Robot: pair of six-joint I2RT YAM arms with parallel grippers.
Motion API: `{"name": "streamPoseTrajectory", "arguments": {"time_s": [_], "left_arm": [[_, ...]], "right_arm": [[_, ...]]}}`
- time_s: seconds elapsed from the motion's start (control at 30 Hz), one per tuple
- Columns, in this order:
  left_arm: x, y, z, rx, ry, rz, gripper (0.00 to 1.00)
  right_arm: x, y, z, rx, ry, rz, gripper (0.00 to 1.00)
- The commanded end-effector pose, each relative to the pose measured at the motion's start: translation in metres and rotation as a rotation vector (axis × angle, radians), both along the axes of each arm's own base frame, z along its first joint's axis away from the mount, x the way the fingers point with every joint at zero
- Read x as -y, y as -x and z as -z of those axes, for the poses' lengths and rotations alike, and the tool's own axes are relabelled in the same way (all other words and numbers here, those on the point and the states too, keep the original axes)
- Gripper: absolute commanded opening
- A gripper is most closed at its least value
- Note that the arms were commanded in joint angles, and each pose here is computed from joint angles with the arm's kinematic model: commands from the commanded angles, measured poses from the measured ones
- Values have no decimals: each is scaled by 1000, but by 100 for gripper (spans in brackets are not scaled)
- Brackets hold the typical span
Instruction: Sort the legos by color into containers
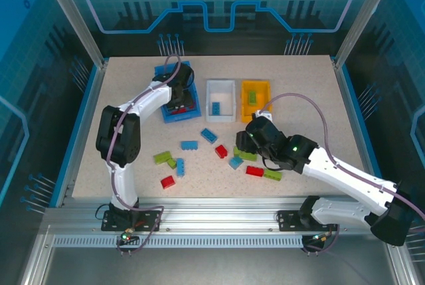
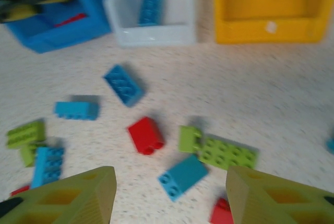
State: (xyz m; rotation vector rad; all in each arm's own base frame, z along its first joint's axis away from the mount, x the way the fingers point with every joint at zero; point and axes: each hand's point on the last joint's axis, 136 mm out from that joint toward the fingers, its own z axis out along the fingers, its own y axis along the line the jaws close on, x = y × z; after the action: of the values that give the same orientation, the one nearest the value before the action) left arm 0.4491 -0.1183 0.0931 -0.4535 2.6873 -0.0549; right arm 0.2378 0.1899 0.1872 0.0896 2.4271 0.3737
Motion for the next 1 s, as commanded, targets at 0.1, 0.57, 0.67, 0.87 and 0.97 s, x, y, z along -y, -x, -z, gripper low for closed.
{"name": "streamPoseTrajectory", "arguments": {"time_s": [0.1, 0.57, 0.67, 0.87, 0.97], "left_arm": [[13, 21, -60, 120, 79, 19, 56], [205, 201, -144, 509, 387, 719, 66], [219, 226, -143, 504, 403, 768, 65], [231, 248, -145, 500, 415, 815, 64], [229, 251, -147, 505, 419, 812, 63]], "right_arm": [[91, 50, 53, -273, 24, 508, 56], [81, 78, 128, -675, -405, 1064, 54], [77, 74, 138, -705, -440, 1102, 56], [86, 67, 157, -711, -465, 1167, 57], [87, 63, 166, -715, -484, 1172, 53]]}}
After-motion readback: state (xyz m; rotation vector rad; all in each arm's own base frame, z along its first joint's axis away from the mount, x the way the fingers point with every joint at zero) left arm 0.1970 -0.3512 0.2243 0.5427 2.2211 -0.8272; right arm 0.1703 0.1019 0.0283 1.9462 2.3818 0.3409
